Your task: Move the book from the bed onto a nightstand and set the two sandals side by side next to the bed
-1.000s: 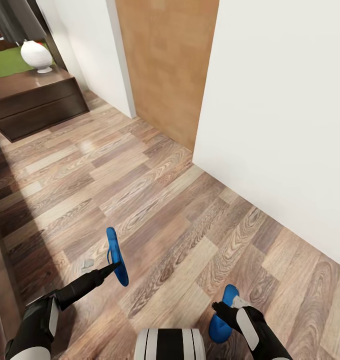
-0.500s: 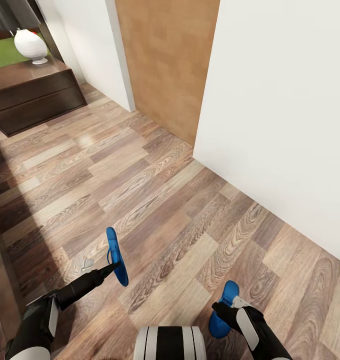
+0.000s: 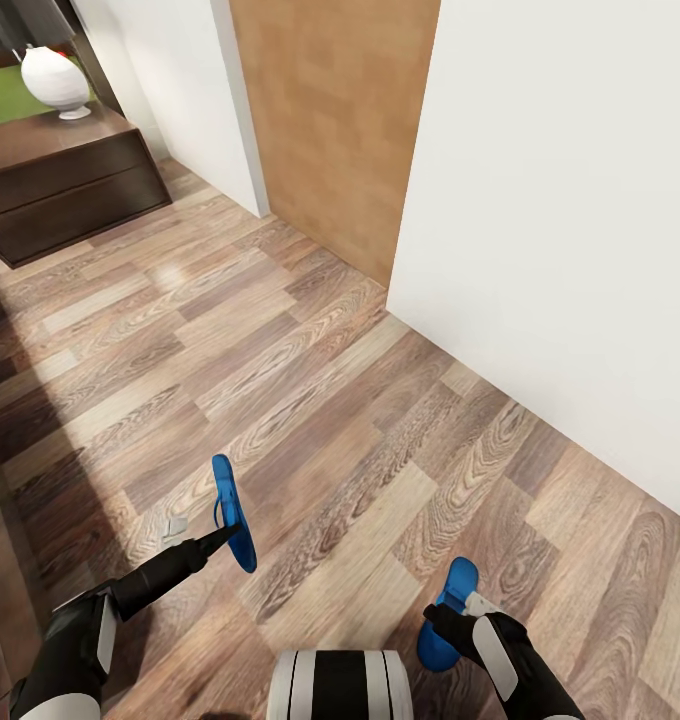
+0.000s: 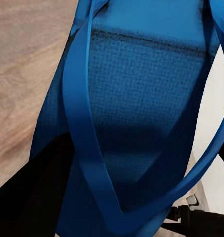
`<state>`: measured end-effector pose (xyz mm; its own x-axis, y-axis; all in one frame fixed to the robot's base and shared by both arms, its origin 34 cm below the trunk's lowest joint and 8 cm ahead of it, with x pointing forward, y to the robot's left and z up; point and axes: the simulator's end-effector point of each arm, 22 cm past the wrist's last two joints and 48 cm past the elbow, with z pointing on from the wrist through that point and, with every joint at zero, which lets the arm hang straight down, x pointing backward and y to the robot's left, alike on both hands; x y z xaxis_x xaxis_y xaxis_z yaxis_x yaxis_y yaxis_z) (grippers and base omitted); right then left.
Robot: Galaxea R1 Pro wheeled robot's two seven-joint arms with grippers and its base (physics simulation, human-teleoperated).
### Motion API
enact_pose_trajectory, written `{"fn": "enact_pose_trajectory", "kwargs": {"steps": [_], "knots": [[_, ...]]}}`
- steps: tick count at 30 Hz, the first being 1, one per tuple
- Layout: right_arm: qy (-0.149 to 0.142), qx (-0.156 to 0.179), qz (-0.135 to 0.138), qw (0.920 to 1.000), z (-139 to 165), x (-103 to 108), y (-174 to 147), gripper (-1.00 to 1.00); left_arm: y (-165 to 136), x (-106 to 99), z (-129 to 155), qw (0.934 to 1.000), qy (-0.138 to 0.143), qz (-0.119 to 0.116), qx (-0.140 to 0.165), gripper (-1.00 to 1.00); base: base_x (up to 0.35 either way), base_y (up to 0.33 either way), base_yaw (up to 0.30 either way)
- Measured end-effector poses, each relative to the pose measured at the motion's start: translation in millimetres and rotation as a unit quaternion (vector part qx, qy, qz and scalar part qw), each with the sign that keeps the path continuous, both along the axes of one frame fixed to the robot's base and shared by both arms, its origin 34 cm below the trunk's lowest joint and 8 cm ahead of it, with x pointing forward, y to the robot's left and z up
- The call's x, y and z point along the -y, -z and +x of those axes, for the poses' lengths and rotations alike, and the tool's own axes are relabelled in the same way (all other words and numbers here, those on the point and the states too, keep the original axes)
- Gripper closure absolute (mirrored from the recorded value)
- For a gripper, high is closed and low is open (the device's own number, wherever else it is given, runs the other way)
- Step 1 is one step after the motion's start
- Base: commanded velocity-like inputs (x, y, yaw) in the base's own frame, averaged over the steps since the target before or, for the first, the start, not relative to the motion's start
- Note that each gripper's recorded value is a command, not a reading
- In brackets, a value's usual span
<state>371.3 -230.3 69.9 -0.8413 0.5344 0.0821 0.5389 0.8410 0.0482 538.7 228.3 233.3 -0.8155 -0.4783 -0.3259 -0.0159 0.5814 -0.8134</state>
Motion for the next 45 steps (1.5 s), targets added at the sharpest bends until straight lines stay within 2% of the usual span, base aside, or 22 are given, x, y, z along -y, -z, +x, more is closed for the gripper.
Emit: {"fn": "enact_pose_trajectory", "kwargs": {"steps": [45], "knots": [[0.0, 0.0, 0.0, 1.0, 0.0, -0.1, 0.0, -1.0, -0.3, 0.6, 0.1, 1.0, 0.001, -0.001, 0.0, 1.0, 0.041, 0.0, 0.0]]}}
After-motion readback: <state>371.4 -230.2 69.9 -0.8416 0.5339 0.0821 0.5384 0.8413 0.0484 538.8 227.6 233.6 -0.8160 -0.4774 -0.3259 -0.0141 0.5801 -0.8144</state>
